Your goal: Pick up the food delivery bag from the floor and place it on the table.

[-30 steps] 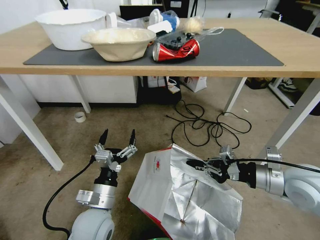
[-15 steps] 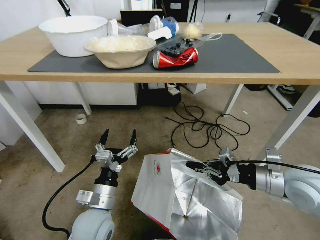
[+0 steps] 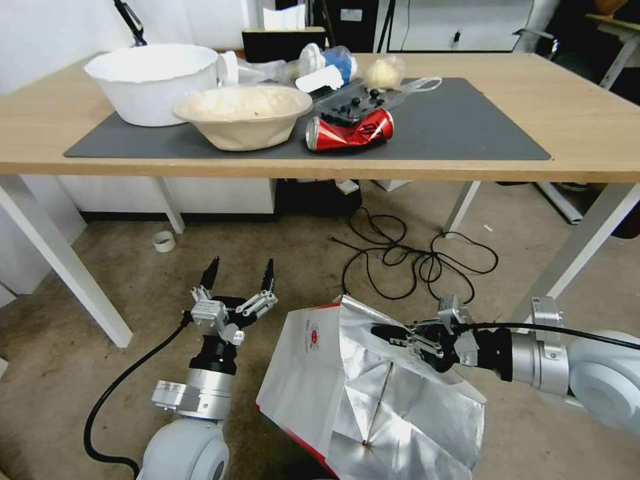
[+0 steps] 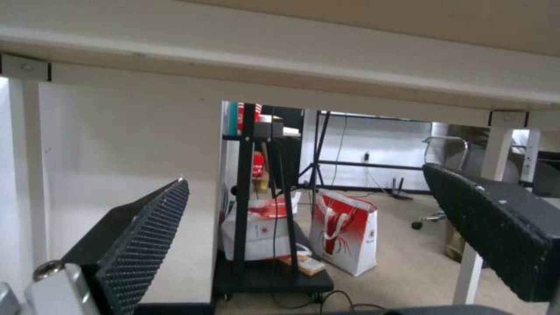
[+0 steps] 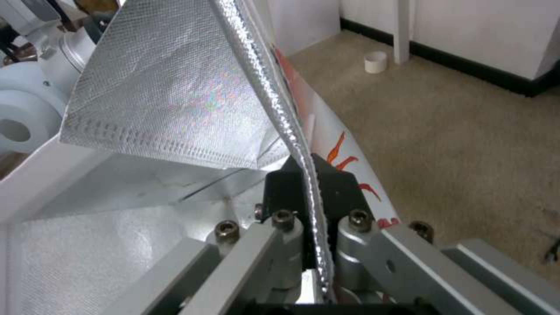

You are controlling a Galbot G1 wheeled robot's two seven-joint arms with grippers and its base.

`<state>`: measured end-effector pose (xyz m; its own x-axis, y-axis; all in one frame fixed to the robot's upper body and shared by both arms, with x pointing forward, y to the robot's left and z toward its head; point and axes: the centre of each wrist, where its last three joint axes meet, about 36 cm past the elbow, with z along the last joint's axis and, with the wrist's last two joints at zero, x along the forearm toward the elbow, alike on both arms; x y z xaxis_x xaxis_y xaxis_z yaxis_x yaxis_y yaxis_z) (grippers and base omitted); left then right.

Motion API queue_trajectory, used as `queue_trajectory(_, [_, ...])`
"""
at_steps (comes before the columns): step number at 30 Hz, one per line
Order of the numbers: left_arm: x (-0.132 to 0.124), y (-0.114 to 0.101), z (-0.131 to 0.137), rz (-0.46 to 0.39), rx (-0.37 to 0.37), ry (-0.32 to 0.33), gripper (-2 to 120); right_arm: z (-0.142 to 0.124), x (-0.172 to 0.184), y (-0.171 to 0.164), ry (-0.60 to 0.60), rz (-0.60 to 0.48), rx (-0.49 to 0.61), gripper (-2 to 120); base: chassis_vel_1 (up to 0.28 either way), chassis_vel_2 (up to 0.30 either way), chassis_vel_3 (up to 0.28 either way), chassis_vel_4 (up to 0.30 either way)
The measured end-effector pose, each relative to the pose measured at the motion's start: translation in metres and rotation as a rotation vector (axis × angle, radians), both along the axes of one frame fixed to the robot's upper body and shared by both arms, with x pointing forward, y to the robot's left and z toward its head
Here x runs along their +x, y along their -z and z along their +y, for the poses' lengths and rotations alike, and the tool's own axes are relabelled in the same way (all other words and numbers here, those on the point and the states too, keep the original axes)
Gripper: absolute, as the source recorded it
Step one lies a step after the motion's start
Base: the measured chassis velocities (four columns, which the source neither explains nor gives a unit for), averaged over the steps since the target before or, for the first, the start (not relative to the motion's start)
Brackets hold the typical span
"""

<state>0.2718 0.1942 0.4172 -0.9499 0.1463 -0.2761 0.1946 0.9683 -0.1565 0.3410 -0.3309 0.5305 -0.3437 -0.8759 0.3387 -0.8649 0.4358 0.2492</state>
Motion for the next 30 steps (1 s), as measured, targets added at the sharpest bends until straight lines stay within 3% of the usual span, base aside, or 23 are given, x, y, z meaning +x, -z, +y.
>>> queue_trajectory(30, [0.0019,-0.0021,0.0031,-0.003,-0.003,0.010,100,0.0007,-0.0038,0.0011,-0.009,-0.001,-0.002,0,0.000,0.000,0.000,0.000])
